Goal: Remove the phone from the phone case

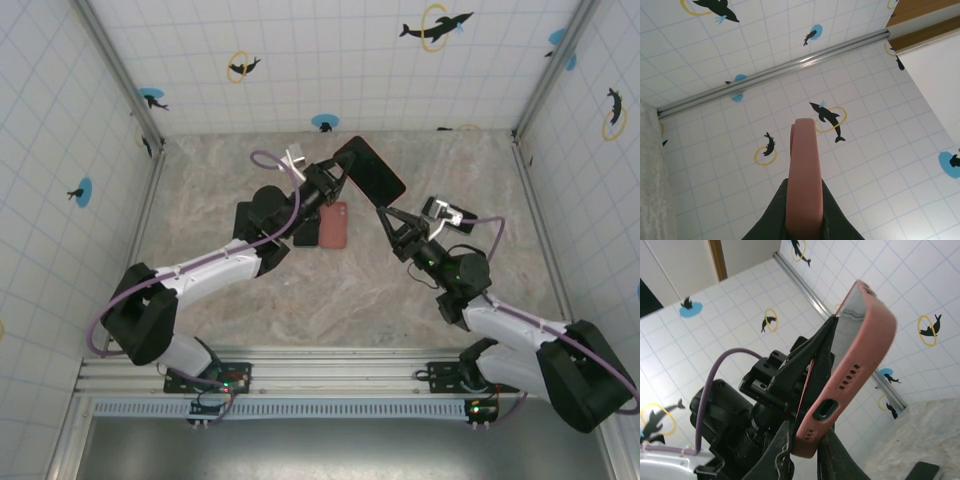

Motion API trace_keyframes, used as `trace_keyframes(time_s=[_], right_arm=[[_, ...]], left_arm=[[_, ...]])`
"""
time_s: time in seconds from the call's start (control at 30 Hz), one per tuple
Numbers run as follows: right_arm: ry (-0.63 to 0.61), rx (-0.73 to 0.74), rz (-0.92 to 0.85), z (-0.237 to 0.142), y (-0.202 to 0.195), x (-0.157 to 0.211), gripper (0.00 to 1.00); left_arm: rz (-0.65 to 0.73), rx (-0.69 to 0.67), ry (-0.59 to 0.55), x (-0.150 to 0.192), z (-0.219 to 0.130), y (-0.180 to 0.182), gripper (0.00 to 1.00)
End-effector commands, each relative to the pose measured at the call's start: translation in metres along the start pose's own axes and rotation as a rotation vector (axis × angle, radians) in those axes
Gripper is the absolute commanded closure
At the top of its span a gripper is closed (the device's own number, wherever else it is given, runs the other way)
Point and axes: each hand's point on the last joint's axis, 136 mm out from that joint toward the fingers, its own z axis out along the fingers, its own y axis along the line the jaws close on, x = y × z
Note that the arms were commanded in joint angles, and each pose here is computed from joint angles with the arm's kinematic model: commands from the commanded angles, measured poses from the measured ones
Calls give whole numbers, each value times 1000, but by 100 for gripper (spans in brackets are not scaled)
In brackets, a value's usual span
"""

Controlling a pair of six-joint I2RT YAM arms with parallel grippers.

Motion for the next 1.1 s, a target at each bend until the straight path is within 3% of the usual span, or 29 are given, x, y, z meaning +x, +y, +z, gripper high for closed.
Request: trace_keyframes(time_s=[0.0,0.27,0.47,0.67,0.83,0.93,1.07], right_arm=[[128,110,-192,2,-26,24,93],[117,148,-180,-1,-37,17,94],[93,110,-148,-3,-30,7,92],[150,150,-181,-11,-41,7,73],[281,168,-241,-20,-53,11,54],[376,124,-249,-22,-54,14,45],[492,-49,-245,-15,-33,22,44]], left_arm=[[-50,68,42,8,0,-28,100],[-93,66,87,17,2,-24,100],[-17,67,91,14,7,-34,100],[147,42,137,1,9,-28,100],[358,51,233,-9,6,-31,100],[484,120,340,-4,0,-42,100],[636,220,491,9,-14,-49,100]])
